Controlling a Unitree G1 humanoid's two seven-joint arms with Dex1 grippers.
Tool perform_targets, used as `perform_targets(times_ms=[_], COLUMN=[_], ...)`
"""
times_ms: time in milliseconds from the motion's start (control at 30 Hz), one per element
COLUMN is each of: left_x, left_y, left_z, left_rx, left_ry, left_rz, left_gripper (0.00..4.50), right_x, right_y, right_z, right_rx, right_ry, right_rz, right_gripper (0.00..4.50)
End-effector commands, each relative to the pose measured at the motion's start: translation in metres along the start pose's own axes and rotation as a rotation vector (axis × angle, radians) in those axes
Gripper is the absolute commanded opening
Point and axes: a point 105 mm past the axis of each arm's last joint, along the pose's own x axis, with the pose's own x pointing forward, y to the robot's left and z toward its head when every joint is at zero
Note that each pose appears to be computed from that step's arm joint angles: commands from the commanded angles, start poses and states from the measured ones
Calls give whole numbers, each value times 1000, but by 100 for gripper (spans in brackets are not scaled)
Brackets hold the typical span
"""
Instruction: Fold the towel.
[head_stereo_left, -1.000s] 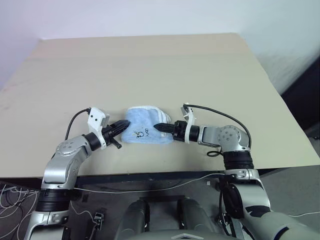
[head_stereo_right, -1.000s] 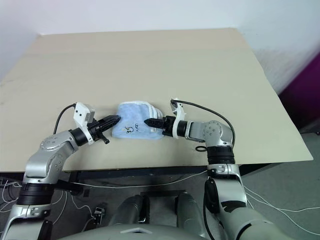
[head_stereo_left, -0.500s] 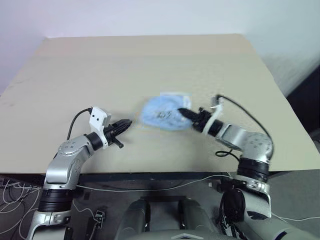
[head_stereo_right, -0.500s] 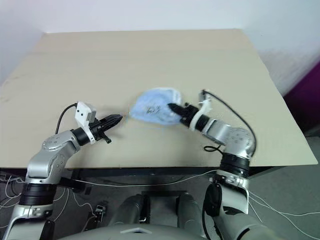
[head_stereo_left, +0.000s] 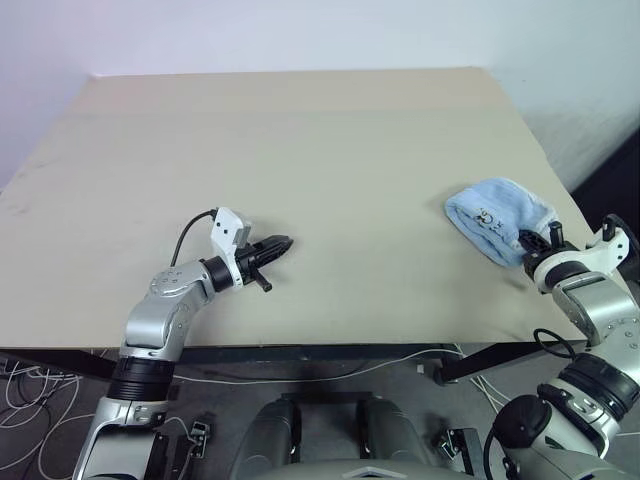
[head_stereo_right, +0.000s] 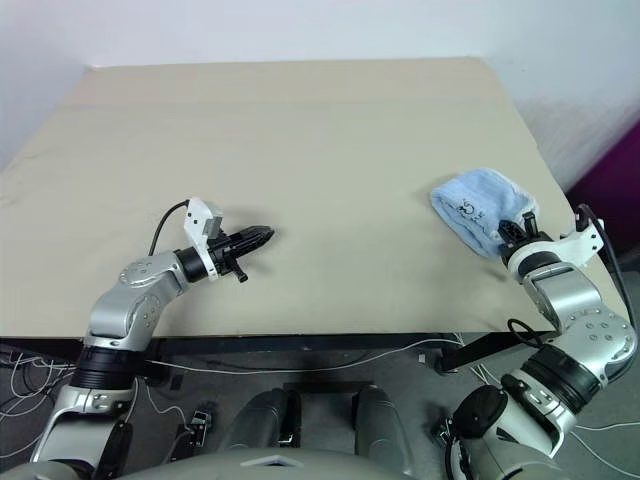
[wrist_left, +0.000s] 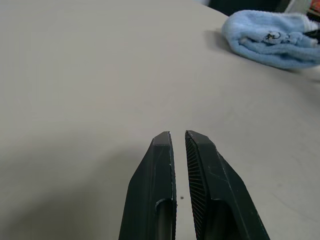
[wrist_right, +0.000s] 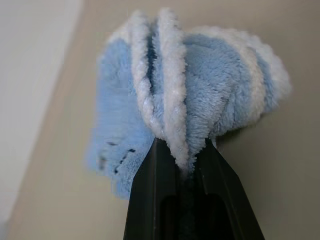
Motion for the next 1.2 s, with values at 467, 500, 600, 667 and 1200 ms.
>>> perform_targets(times_ms=[467, 500, 600, 667, 1200], left_x=[12, 12, 12, 12, -14], left_y=[-9, -9, -7, -4, 53], left_z=[4, 4, 5, 5, 14], left_rx=[26, 26, 24, 28, 127], left_ry=[-31, -31, -31, -29, -45], left_rz=[-50, -50, -49, -44, 267], left_gripper=[47, 47, 47, 47, 47], right_x=[-20, -21, -26, -29, -19], right_y=[11, 11, 6, 7, 121], right_z=[26, 29, 47, 59, -76], right_rx=[21, 19, -3, -54, -1129], right_ry=[-118, -134, -236, -301, -44], right_rz=[33, 24, -24, -40, 643], right_gripper=[370, 404, 447, 447, 447])
